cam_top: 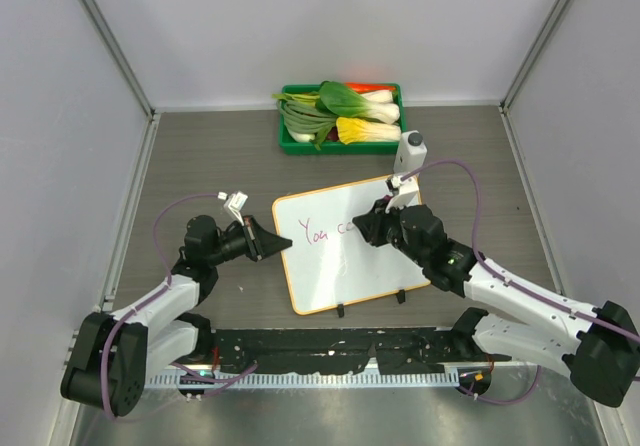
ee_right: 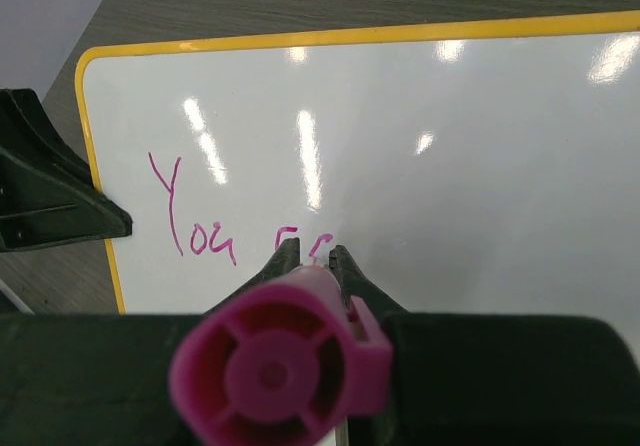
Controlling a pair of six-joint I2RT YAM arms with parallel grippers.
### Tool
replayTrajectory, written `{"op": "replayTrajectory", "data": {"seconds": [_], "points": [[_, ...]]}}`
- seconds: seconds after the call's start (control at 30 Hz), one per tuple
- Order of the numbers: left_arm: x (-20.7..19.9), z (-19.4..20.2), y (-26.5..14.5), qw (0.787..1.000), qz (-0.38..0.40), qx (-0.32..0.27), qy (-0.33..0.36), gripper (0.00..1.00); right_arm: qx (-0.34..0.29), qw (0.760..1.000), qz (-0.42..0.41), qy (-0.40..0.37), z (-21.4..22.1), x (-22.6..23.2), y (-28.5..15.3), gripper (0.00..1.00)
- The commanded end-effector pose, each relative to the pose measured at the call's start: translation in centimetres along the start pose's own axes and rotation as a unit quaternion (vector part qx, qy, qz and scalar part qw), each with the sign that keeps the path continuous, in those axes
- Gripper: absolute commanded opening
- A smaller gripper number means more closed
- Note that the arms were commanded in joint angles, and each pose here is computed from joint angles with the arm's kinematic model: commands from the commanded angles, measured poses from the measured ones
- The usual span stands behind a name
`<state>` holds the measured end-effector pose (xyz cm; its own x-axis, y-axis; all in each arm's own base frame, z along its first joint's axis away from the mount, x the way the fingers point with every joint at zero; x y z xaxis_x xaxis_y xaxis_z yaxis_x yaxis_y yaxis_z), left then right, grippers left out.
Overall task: Write a sentence on the whiteboard
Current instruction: Write on the whiteboard at the whiteboard stand.
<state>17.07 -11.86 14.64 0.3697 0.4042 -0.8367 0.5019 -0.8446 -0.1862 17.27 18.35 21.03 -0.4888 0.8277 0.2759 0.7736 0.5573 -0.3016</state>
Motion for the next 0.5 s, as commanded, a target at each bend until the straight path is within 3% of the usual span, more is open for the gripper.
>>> {"op": "replayTrajectory", "data": {"seconds": [0.0,0.47], "points": [[1.4,-0.3,0.1,0.998,-0.046,-0.02,0.038,0.0,-0.006,0.999,0.031,-0.005,0.1,-0.6,-0.2,0.01],[1.5,-0.3,0.1,0.998,-0.045,-0.019,0.038,0.0,-0.042,0.998,0.056,0.006,-1.9,-0.4,0.2,0.01]]}}
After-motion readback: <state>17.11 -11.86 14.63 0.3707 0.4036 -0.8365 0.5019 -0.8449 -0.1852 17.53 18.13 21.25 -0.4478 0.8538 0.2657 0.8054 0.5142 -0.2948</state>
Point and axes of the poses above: each gripper's point midway between its finger pads, its own y axis out along the fingers, its own x axis along the line the jaws close on, z = x × y, the point moved 10 cm from there along -y, back along the fingers, and after that the axes turned 7 degrees about -y, right-handed, at the moved point
